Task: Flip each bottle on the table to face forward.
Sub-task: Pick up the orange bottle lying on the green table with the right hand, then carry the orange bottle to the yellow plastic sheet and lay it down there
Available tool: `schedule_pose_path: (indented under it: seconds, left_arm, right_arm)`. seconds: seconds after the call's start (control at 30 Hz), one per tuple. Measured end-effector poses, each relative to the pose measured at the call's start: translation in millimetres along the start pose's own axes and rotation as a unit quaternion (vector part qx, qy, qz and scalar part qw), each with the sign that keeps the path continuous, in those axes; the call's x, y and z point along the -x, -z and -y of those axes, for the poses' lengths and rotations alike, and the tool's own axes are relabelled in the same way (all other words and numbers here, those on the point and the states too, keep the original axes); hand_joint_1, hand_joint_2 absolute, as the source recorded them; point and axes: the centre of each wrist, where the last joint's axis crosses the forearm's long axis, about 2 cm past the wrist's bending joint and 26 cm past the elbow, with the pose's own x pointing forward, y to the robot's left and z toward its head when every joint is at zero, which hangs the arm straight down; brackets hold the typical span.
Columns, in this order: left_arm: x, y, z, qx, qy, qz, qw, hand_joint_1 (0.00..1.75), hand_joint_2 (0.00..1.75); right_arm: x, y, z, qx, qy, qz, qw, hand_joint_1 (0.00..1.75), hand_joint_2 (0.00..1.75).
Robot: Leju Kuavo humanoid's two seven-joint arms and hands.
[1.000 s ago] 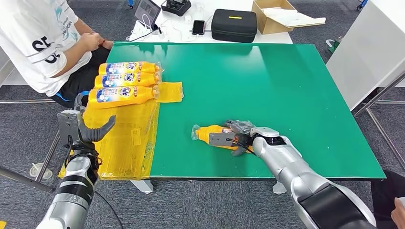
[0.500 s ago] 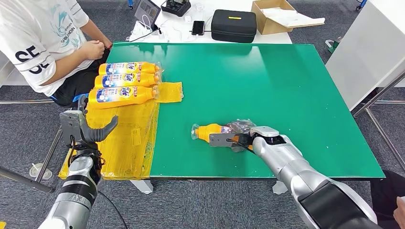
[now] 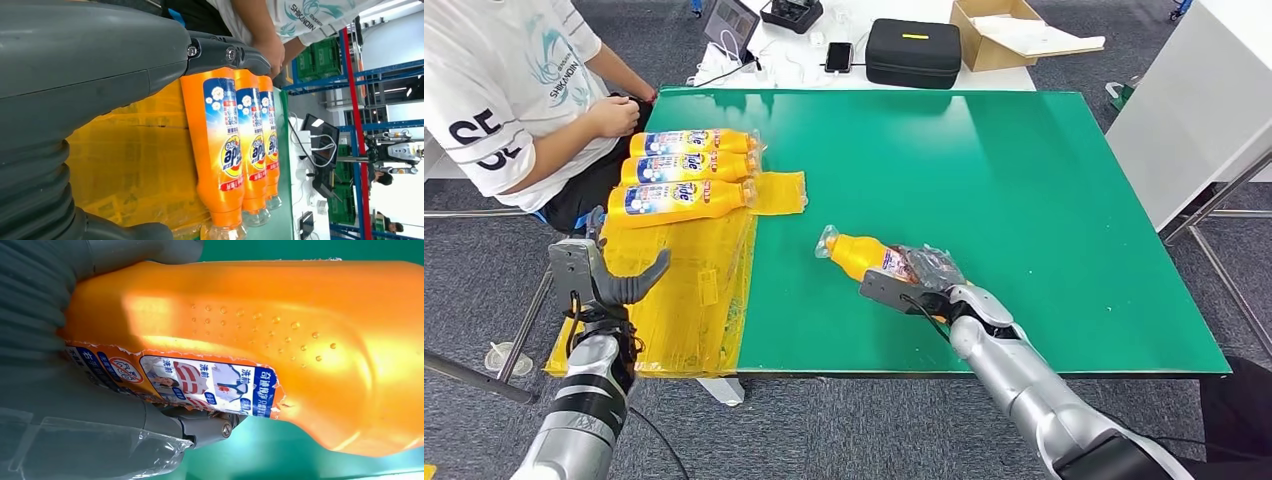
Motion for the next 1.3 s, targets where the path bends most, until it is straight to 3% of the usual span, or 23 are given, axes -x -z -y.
schedule_pose_path:
  seconds: [0.1, 0.23, 0.43, 0.57, 0.77, 0.97, 1.13, 1.3]
  left_arm:
    - [0, -1, 1, 0.003, -0.003, 0.000, 1.000, 0.00, 1.75]
    - [1, -4, 5, 0.024, -0.038, -0.007, 0.999, 0.00, 1.75]
    - [-6, -10, 32, 0.082, -0.195, -0.051, 0.976, 0.00, 1.75]
    - [-17, -11, 51, 0.134, -0.318, -0.062, 0.937, 0.00, 1.75]
    - [-30, -19, 72, 0.223, -0.441, -0.054, 0.868, 0.00, 1.75]
    - [-40, -30, 91, 0.297, -0.489, -0.042, 0.819, 0.00, 1.75]
    - [-48, -38, 102, 0.342, -0.487, -0.036, 0.803, 0.00, 1.75]
    - [-50, -41, 105, 0.360, -0.470, -0.036, 0.805, 0.00, 1.75]
  right_arm:
    - [-3, -5, -5, 0.028, 0.016, 0.012, 0.999, 1.75, 1.75]
    - [-23, -20, -17, 0.158, 0.052, 0.070, 0.984, 1.75, 1.75]
    - [-48, -42, -8, 0.384, 0.084, 0.141, 0.909, 1.75, 1.75]
    - [-45, -53, -6, 0.451, 0.108, 0.155, 0.872, 1.75, 1.75]
    - [-35, -61, -20, 0.464, 0.150, 0.176, 0.855, 1.73, 1.75]
    - [-37, -59, -47, 0.414, 0.223, 0.171, 0.866, 1.74, 1.75]
    - [-55, -55, -78, 0.356, 0.272, 0.170, 0.878, 1.75, 1.75]
    - [-70, -51, -95, 0.308, 0.297, 0.183, 0.885, 1.73, 1.75]
